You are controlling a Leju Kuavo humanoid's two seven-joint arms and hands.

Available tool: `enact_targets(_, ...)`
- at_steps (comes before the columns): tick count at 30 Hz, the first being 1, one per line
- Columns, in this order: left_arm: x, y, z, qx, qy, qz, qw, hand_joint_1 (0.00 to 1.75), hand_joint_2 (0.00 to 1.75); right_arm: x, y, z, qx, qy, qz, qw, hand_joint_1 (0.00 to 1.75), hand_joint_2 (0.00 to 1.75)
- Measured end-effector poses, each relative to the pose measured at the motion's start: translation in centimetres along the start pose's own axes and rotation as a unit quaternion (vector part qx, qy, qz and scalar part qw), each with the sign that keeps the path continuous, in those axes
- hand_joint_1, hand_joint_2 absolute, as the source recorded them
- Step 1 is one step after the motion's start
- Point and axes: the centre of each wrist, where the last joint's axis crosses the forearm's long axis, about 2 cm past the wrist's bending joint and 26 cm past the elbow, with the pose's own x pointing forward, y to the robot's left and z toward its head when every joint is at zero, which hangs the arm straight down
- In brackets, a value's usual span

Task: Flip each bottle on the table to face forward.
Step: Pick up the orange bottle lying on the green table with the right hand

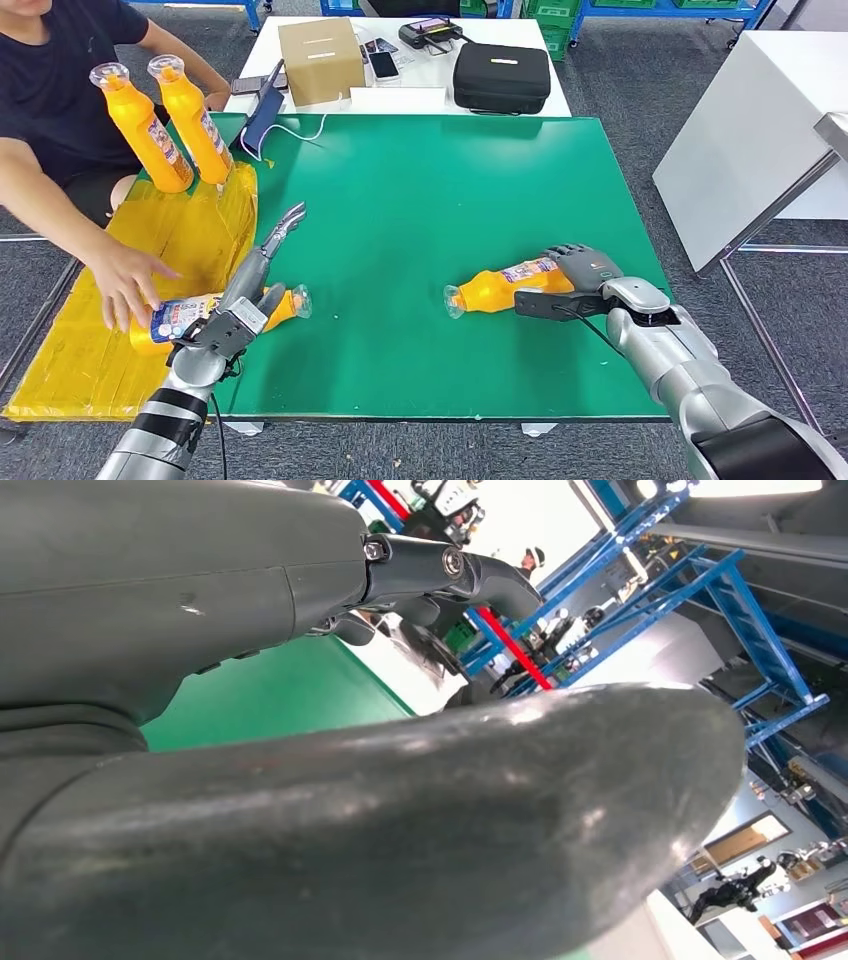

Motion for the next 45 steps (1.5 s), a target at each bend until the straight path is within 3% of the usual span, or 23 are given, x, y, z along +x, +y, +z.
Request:
enact_targets(13,-0.4,-0.1,-0.8,-0.005,-0.004,0.008,1.000,0.00,0.00,-0.3,0.6,0.0,0.018,0.007,0.013,1.000,1.75,1.75)
enact_targets(14,-0.4,-0.1,-0.9,-0.006,-0.004,0.008,1.000,0.00,0.00,-0.3,0.6,0.0,0.019,0.008,0.014,1.000,1.50,1.75)
enact_targets(17,-0.5,-0.1,-1.1,-0.007,-0.006,0.009,1.000,0.00,0.00,-0.3,0.7,0.0,0.023,0.013,0.022,0.999,0.19,1.75)
enact_targets(18,-0.5,-0.1,-1.1,-0.007,-0.006,0.009,1.000,0.00,0.00,-0.3,0.8,0.0,0.024,0.014,0.024,0.999,0.00,1.75)
enact_targets(25,-0.3,-0.2,-2.2,-0.005,-0.014,0.016,1.000,0.00,0.00,-0.3,2.4,0.2,0.060,0.033,0.043,0.997,0.00,1.75)
enact_targets(33,0.2,-0.2,-4.1,-0.008,-0.030,0.018,0.999,0.00,0.00,-1.2,2.6,0.5,0.080,0.041,0.038,0.995,0.00,1.75)
enact_targets(37,0.3,-0.1,-4.8,-0.009,-0.034,0.020,0.999,0.00,0.00,-1.7,2.8,0.7,0.089,0.046,0.037,0.994,1.75,1.75)
enact_targets(45,-0.1,-0.5,-4.5,-0.009,-0.025,0.023,0.999,0.00,0.00,-1.5,3.8,0.9,0.080,0.062,0.013,0.995,1.75,1.75)
